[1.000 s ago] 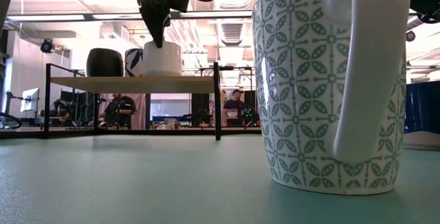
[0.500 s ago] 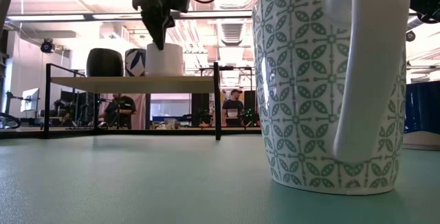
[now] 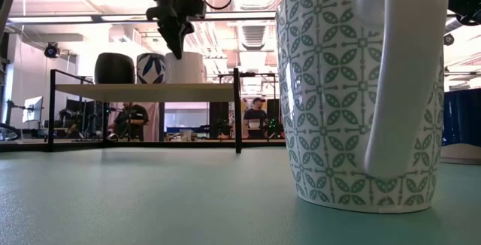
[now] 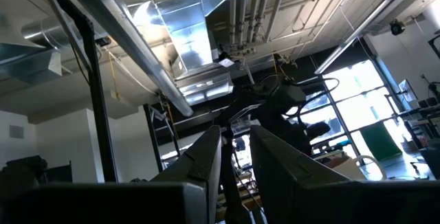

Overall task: Place coffee mugs
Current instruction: Put the white pink mug on the shelf

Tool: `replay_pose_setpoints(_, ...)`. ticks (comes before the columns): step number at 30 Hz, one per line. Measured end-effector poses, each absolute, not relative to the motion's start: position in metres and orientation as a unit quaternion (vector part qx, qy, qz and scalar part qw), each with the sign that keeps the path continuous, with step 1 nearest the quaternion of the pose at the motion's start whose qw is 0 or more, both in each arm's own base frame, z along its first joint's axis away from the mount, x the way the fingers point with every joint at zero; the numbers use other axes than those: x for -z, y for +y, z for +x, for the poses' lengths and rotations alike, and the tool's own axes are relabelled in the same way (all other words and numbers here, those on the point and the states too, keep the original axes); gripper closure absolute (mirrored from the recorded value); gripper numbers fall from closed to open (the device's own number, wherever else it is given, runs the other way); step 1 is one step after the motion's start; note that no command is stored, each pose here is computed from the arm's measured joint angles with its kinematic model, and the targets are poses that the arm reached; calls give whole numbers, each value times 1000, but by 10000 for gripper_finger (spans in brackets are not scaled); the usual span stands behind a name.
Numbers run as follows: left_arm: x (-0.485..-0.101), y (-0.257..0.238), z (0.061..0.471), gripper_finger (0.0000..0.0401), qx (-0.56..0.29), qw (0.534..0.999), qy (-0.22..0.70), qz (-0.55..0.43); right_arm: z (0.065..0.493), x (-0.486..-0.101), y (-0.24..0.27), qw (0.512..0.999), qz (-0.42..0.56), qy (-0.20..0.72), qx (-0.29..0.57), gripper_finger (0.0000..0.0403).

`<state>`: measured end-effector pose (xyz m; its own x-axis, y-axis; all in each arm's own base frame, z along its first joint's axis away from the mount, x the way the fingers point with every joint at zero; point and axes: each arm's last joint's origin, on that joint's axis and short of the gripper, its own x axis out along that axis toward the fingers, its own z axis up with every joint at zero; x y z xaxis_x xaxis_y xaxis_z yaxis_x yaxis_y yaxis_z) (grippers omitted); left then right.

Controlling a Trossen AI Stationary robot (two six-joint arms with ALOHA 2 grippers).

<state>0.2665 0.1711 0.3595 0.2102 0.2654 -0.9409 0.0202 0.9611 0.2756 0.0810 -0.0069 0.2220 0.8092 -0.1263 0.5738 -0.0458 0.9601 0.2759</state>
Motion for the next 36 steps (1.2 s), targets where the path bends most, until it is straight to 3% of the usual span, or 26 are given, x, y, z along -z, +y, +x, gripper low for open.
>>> replay_pose_setpoints(36, -357, 201, 260, 377, -114, 764, 624, 114, 81, -222, -7, 941, 140, -308, 21, 335)
